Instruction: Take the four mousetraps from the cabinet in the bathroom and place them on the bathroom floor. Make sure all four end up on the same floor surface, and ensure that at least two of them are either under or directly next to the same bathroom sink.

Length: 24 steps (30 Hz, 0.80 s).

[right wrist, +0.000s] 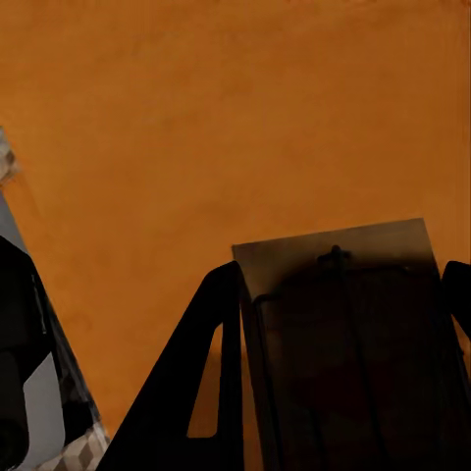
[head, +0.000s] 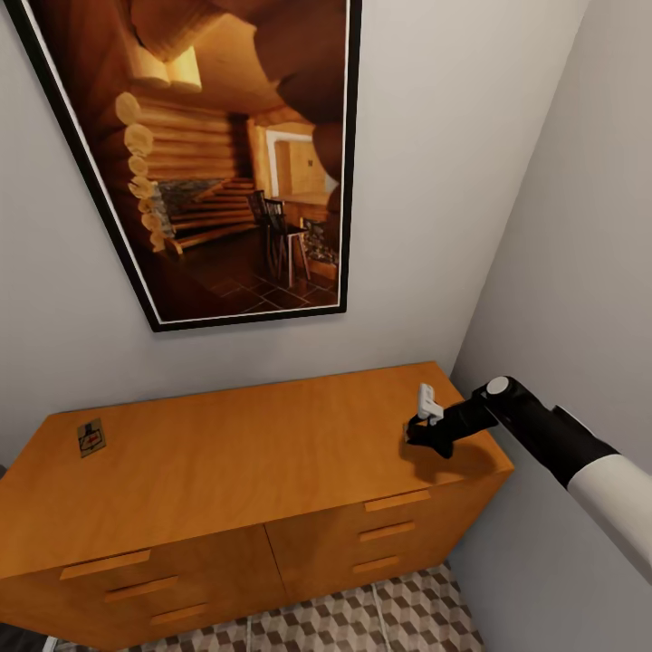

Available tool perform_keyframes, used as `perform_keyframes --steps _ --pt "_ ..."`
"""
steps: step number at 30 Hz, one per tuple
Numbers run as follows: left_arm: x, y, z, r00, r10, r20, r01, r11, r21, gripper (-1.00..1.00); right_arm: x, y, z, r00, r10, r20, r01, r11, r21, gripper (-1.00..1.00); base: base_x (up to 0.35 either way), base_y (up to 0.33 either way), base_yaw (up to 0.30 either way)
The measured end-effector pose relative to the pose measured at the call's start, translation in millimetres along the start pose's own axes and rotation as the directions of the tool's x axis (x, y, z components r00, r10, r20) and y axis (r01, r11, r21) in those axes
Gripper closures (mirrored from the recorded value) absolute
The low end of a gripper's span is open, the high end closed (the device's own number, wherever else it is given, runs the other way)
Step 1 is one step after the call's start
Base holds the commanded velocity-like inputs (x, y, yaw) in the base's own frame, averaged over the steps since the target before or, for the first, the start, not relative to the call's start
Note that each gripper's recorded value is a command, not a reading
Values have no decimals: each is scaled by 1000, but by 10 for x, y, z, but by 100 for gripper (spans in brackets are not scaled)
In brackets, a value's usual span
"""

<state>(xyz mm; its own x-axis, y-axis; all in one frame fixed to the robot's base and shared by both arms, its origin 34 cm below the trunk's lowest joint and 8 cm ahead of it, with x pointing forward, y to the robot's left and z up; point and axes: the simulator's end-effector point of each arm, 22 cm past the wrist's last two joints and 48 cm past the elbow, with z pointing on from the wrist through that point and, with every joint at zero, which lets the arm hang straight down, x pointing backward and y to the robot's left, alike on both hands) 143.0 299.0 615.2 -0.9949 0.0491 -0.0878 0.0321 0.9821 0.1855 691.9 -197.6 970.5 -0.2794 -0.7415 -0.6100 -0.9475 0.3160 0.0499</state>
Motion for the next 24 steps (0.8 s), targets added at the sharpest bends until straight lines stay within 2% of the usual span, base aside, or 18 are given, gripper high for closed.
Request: perform_keyframes --steps 10,24 --pt "0 -3 0 1000 0 0 0 1000 1 -100 -205 43 -51 1000 7 2 -7 1000 10 100 0 0 0" --pt "0 -3 0 1000 0 0 0 1000 1 -100 -245 41 -81 1000 6 6 -6 1000 15 100 0 0 0"
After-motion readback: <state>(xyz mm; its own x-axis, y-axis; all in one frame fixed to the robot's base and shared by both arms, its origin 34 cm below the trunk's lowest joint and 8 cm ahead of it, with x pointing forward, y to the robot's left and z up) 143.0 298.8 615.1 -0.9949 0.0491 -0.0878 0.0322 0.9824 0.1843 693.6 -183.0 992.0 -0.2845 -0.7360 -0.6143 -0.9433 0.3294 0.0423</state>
